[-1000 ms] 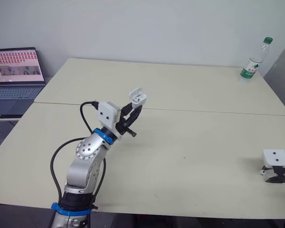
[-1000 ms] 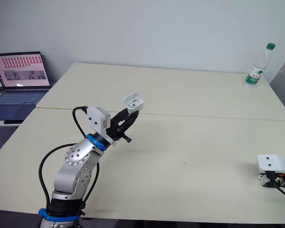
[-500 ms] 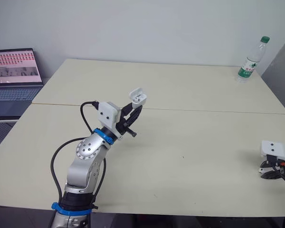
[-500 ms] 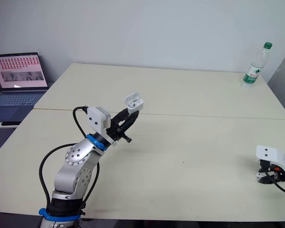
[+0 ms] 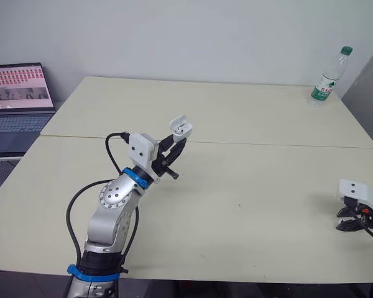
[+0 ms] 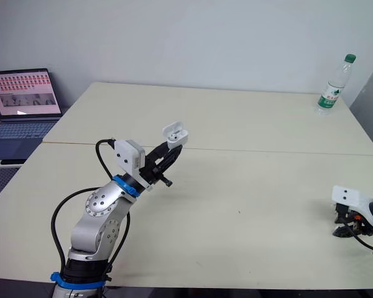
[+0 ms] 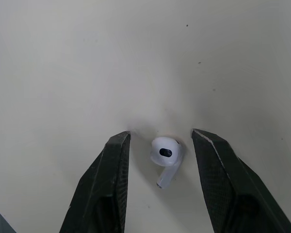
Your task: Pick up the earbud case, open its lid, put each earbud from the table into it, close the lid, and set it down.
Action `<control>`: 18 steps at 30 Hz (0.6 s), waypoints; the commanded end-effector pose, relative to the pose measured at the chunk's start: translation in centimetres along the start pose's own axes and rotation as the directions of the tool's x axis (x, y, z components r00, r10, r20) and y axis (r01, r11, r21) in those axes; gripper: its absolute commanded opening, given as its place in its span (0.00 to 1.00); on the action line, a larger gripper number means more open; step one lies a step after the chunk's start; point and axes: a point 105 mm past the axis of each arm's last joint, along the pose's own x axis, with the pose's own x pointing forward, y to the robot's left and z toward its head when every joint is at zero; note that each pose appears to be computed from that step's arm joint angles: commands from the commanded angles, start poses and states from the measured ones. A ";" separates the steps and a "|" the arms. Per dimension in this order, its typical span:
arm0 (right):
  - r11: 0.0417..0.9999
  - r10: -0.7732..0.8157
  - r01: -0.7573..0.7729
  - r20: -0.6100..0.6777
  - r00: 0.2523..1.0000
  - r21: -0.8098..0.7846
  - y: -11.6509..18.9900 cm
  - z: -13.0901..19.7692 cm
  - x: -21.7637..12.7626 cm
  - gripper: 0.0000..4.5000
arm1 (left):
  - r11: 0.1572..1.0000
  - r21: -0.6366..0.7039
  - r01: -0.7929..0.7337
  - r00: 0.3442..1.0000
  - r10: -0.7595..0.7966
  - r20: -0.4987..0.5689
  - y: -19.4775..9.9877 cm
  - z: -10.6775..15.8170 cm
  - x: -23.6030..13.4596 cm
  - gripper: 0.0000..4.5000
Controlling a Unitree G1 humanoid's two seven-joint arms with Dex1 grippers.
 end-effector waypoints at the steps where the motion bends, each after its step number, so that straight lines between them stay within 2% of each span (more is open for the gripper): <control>1: 0.999 -0.024 0.023 -0.040 0.999 -0.037 -0.4 -0.8 -0.4 0.46 | 1.000 0.030 0.008 0.999 -0.009 0.043 -0.2 1.2 0.0 0.17; 18: 1.000 -0.018 0.019 -0.061 0.998 0.005 -0.2 -1.7 -0.1 0.46 | 0.999 0.032 0.012 0.999 -0.014 0.044 -0.1 1.2 0.0 0.17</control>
